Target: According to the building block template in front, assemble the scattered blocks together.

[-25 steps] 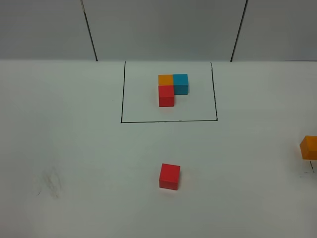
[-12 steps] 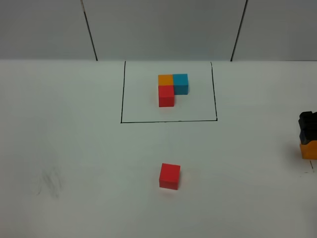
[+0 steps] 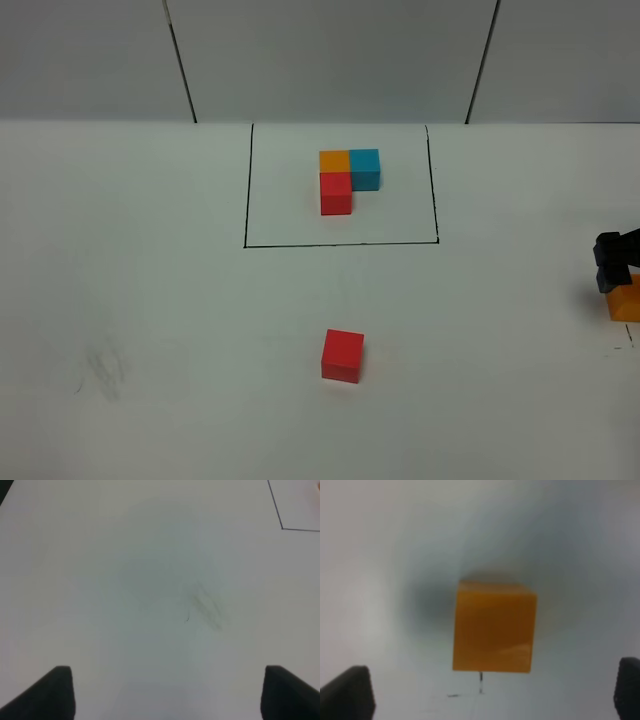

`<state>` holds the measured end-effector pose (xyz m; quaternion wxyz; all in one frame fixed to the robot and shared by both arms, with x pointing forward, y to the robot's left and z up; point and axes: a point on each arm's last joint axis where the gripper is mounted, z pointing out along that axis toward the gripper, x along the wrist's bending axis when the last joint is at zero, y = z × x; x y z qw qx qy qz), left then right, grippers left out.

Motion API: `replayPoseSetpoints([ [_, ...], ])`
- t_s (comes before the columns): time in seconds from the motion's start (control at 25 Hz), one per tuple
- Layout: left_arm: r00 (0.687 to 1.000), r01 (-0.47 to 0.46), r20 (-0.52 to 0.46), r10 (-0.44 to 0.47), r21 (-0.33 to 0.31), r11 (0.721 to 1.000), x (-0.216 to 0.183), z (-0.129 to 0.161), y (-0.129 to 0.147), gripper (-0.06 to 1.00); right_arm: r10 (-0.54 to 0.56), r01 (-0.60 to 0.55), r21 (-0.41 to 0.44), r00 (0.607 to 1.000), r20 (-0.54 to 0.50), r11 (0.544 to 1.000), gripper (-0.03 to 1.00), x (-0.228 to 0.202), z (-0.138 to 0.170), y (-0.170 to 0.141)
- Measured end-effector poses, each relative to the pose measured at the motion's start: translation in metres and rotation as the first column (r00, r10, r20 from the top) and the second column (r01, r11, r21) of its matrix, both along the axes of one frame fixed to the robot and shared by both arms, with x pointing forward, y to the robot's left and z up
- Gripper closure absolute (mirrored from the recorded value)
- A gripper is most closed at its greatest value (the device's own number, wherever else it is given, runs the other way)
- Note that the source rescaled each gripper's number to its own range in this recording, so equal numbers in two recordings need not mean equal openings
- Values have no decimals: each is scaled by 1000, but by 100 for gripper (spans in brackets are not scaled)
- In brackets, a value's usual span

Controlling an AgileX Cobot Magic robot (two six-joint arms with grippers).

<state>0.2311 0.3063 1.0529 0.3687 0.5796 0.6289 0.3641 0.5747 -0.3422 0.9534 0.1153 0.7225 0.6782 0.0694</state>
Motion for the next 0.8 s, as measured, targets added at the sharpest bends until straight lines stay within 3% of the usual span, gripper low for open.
replayPoseSetpoints([
  [0.68, 1000, 0, 0, 0, 0, 1000, 0, 0, 0, 28, 15, -14, 11, 999, -48, 1000, 6, 14, -52, -2],
  [0.8, 1000, 0, 0, 0, 0, 1000, 0, 0, 0, 28, 18, -18, 10, 999, -31, 1000, 15, 16, -54, -2],
])
